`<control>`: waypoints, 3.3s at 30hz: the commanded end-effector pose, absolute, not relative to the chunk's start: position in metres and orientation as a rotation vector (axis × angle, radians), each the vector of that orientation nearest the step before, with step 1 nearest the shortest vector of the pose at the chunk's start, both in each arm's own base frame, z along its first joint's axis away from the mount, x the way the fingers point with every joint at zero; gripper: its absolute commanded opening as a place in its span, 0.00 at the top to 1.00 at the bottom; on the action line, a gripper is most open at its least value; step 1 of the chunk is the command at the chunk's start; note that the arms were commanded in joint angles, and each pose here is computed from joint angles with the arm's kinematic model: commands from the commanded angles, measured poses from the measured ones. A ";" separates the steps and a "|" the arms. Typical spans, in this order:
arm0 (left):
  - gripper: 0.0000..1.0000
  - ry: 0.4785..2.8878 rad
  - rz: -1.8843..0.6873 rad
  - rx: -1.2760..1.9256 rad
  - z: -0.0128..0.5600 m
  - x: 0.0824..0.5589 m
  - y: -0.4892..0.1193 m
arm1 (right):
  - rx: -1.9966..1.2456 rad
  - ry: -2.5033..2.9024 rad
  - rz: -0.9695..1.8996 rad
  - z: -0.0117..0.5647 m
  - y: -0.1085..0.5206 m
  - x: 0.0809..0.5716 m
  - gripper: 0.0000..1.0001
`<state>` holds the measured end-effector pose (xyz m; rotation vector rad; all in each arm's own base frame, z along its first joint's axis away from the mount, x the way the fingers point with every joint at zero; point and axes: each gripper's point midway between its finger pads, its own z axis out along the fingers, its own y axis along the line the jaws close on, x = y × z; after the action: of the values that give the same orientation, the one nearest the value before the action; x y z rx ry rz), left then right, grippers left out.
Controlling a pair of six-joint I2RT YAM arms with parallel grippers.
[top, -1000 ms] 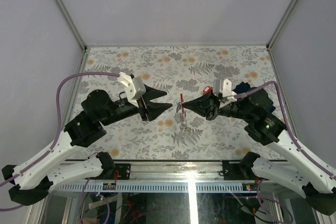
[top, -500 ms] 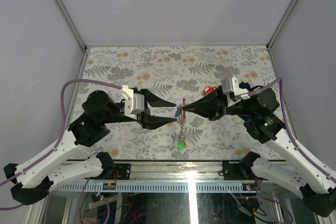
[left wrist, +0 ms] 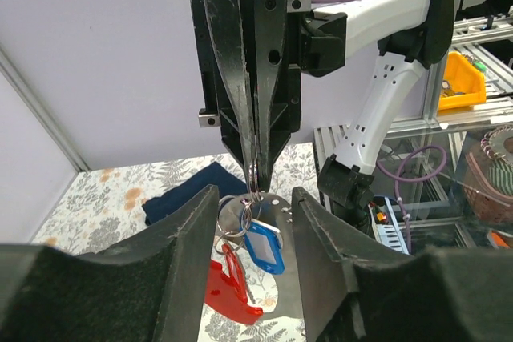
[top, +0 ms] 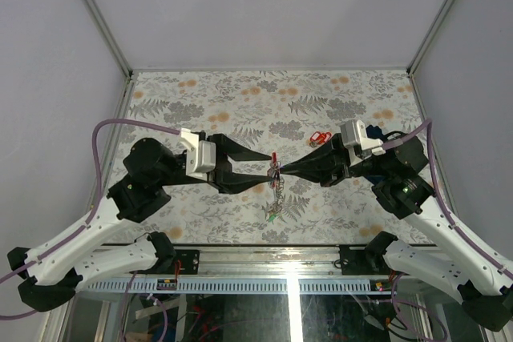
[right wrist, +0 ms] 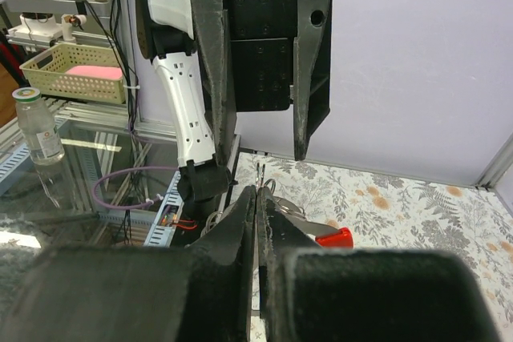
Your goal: Put the keys on the keyring
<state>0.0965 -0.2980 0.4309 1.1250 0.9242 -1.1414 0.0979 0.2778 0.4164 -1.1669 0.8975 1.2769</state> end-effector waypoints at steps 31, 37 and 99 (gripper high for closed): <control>1.00 0.991 -1.159 1.162 0.436 0.106 -0.316 | -1.168 0.823 1.186 0.430 0.273 0.101 0.95; 1.00 1.063 -1.139 1.222 0.431 0.109 -0.318 | -1.193 0.878 1.115 0.421 0.270 0.107 0.79; 1.00 1.954 -0.733 1.693 0.297 0.135 -0.283 | -1.127 0.984 1.098 0.330 0.270 0.121 0.61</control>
<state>0.1441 -0.2803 0.2790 1.6753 2.0298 -0.6746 0.1393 0.2592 0.2927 -1.1054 1.1956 0.9884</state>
